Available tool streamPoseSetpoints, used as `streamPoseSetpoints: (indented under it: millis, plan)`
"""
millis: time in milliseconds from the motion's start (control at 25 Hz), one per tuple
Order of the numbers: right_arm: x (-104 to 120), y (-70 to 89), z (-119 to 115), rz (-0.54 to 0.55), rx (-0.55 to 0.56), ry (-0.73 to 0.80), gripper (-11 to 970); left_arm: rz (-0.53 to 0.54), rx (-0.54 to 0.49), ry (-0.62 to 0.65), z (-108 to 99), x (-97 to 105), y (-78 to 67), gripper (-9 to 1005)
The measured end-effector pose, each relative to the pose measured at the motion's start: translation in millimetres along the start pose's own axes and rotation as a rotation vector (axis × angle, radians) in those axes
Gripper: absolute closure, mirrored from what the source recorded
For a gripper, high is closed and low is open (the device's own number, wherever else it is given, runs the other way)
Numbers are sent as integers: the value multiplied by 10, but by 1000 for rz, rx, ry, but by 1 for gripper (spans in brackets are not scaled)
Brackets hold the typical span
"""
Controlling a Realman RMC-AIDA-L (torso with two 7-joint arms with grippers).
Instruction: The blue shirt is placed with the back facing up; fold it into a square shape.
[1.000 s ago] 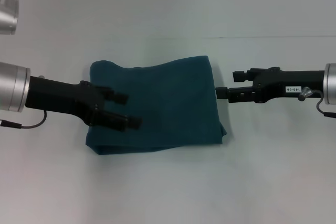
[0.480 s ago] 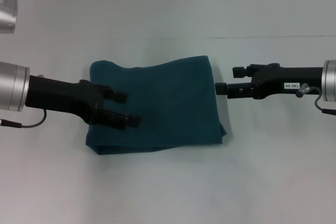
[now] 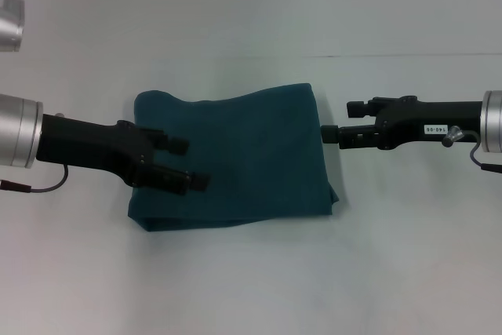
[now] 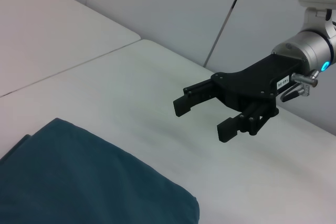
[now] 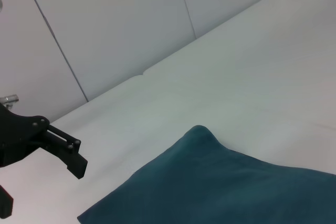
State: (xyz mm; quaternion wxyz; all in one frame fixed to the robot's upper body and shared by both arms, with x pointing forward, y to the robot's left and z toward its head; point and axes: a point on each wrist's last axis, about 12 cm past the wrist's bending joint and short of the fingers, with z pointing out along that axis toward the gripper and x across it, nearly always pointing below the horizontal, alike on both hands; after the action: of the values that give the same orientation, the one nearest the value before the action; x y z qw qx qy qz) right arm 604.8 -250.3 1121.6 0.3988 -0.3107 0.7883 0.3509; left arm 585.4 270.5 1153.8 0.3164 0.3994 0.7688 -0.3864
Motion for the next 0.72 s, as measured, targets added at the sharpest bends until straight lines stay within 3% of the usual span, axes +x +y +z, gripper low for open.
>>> streamPoseSetpoints:
  millis: [720]
  plan:
    - [-5, -1, -3, -5, -1, 1, 17, 4, -6, 1, -17, -6, -1, 63]
